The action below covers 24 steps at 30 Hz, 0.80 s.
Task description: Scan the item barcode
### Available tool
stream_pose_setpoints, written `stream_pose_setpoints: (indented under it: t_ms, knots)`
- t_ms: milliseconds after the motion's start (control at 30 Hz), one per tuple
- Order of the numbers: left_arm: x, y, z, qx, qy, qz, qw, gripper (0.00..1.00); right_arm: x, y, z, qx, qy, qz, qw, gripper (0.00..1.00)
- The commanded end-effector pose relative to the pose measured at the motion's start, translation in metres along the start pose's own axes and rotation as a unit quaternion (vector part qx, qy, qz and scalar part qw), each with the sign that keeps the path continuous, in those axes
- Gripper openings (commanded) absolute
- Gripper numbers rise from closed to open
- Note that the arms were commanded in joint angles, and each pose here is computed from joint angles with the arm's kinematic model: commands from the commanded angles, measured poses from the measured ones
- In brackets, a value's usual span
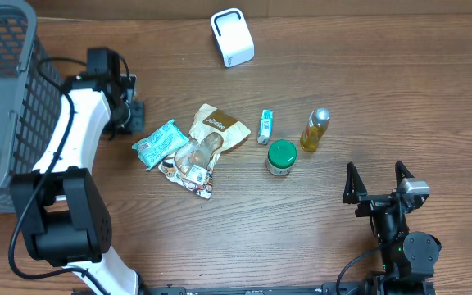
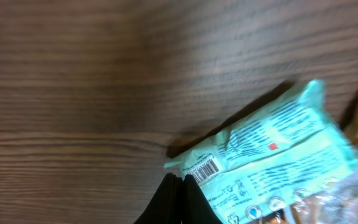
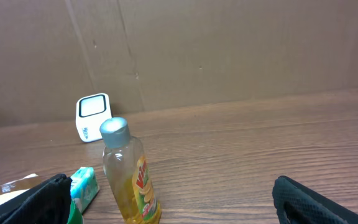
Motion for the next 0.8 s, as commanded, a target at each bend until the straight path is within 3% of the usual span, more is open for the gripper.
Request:
stream_pose_setpoints:
  t_ms: [0,267,533,633,767]
  knots:
    - [0.025,0.018,-0.001,0.008,0.0,0.025,1.0,0.04,0.0,0.003,0.0,0.002,0.002,-0.001,1.0,1.0]
    - [0.056,0.054,-0.009,-0.011,0.037,0.066,0.997,0.05,0.0,0.003,0.0,0.002,0.002,-0.001,1.0,1.0]
    - [0.042,0.094,-0.011,-0.08,0.039,0.192,0.977,0.04,0.0,0.003,0.0,0.002,0.002,-0.001,1.0,1.0]
    - [0.029,0.09,-0.014,-0.083,0.054,0.205,0.974,0.04,0.0,0.003,0.0,0.002,0.002,-0.001,1.0,1.0]
    - [0.003,0.062,-0.023,-0.089,0.101,0.169,0.976,0.04,0.0,0.003,0.0,0.002,0.002,-0.001,1.0,1.0]
Point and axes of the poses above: each gripper's point midway between its finger pads, its own x axis out along the fingers, its own z axis along the line the jaws close on, y = z × x, the point moved 7 cm from there along -x, back along the fingers, and after that the axes turned 4 degrees about -x, right-handed, at the moved point
